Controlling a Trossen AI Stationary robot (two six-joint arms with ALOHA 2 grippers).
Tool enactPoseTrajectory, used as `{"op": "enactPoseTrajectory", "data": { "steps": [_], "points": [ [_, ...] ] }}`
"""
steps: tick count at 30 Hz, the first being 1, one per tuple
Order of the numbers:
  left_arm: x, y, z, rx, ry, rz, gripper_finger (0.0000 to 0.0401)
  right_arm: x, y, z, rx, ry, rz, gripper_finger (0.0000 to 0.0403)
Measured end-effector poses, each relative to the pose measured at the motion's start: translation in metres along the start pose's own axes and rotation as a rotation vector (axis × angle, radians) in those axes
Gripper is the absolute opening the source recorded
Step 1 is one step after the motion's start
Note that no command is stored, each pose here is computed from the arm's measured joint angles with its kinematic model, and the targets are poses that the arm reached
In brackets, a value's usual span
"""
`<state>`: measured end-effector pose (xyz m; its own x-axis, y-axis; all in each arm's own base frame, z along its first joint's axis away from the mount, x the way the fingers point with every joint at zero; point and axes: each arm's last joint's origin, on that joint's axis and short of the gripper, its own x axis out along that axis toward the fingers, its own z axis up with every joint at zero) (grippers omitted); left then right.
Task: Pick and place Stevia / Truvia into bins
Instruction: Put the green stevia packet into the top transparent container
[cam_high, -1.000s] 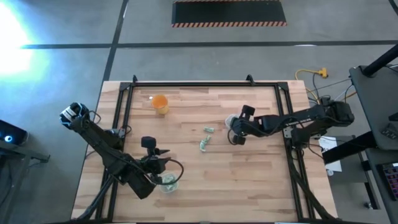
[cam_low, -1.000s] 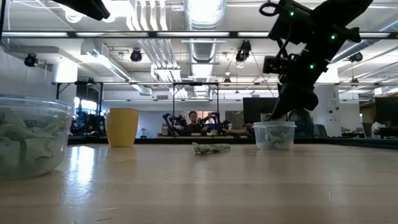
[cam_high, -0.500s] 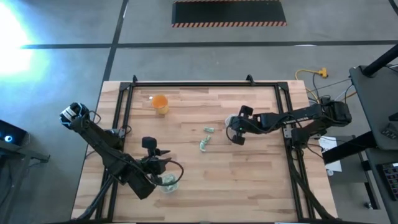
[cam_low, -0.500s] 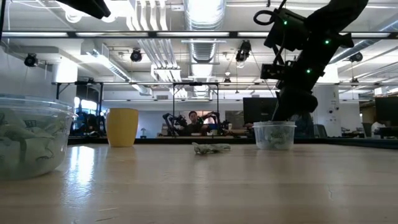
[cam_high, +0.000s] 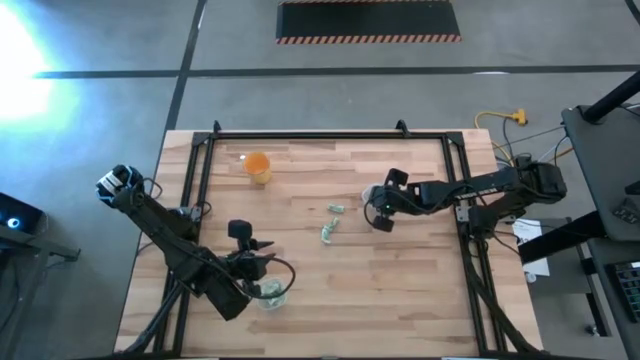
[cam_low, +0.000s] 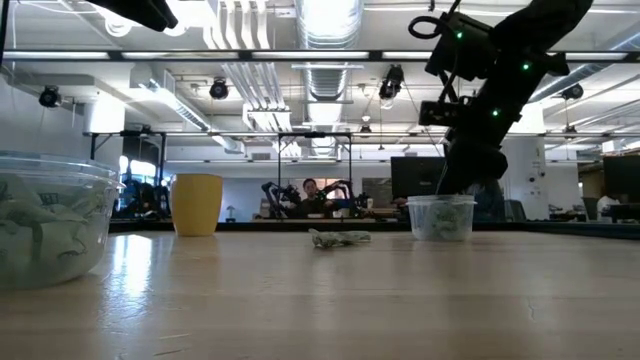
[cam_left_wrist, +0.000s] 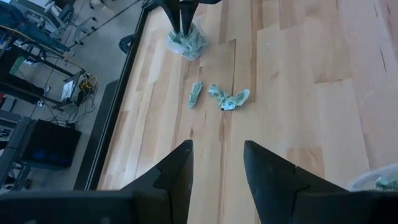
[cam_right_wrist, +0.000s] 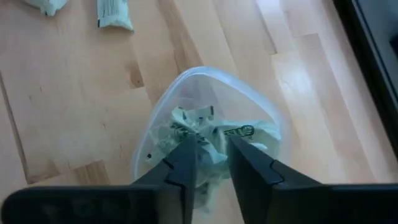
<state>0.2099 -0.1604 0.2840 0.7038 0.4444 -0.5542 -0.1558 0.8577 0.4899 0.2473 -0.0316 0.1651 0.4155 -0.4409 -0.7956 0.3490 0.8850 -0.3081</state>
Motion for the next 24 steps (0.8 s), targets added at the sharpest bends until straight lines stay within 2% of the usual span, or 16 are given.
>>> {"op": "enactPoseTrajectory", "data": {
  "steps": [6,12,16,21,24],
  "points": [
    [0.000,0.000,0.000,0.001,0.001,0.000,0.0125,-0.015,-0.006,0.002,0.031,-0.046,0.003,0.0118],
    [0.000,0.000,0.000,-0.002,0.000,0.000,0.0125,-0.035,-0.005,0.005,0.060,-0.125,0.042,0.0128],
    [0.000,0.000,0.000,-0.005,-0.001,0.000,0.0125,-0.043,0.010,0.011,-0.005,-0.214,0.148,0.0123],
    [0.000,0.000,0.001,-0.012,-0.006,-0.003,0.0125,-0.038,0.037,0.024,-0.183,-0.369,0.319,0.0115],
    [0.000,0.000,0.001,-0.009,-0.008,-0.004,0.0125,-0.029,0.047,0.030,-0.240,-0.417,0.332,0.0109]
  ]
}}
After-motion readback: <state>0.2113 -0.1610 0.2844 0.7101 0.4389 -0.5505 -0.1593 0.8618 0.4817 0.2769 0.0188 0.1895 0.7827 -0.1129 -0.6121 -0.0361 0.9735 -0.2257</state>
